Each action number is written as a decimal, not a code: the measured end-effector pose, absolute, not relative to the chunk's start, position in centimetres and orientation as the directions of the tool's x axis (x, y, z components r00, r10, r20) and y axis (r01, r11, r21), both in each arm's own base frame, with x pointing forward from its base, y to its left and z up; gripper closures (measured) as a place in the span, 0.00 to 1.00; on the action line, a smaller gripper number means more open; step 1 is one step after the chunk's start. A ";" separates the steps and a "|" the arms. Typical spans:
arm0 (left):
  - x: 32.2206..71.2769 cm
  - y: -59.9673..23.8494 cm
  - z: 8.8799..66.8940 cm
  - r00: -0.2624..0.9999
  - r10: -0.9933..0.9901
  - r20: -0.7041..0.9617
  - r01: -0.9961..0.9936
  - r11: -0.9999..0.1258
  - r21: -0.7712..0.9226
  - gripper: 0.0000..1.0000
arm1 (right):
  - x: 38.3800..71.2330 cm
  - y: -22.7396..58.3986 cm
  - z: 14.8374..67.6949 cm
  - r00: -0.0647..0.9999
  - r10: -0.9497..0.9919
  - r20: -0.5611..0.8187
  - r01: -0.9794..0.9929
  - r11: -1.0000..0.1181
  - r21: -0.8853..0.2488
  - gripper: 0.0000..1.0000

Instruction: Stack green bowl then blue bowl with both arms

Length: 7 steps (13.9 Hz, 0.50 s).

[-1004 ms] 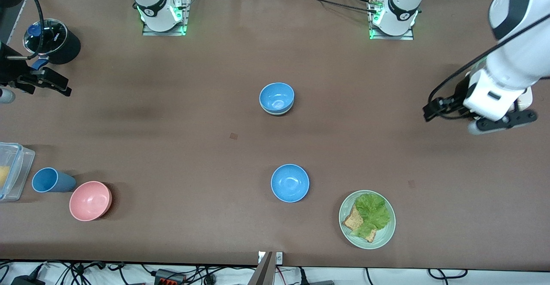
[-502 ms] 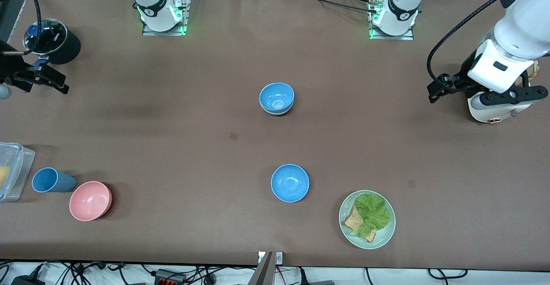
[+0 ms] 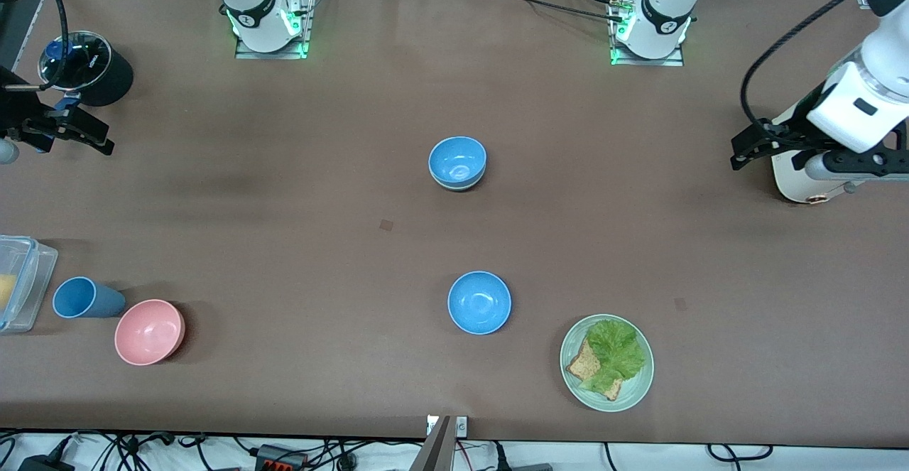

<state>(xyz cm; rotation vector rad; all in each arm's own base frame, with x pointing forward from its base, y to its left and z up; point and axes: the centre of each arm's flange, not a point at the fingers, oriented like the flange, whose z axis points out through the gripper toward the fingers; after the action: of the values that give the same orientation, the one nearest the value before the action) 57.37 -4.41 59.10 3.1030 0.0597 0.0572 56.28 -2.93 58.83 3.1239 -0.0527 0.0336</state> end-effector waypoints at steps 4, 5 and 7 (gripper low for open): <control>56.8 -5.0 58.8 1.000 0.030 -0.006 0.031 -0.998 0.046 0.00 | 56.2 -2.9 58.8 0.999 -0.033 0.019 -0.033 -0.999 0.017 0.00; 56.9 -5.1 58.7 1.000 0.028 -0.008 0.029 -0.999 0.046 0.00 | 56.2 -2.9 58.8 0.999 -0.033 0.017 -0.033 -0.999 0.017 0.00; 56.9 -5.1 58.6 1.000 0.028 -0.010 0.028 -0.999 0.046 0.00 | 56.2 -2.9 58.8 0.999 -0.033 0.015 -0.033 -0.999 0.017 0.00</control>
<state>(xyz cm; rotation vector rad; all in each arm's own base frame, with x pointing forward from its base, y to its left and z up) 56.94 -5.12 58.57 3.0949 0.0433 -0.0151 56.21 -2.93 58.77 3.1242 -0.0516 0.0237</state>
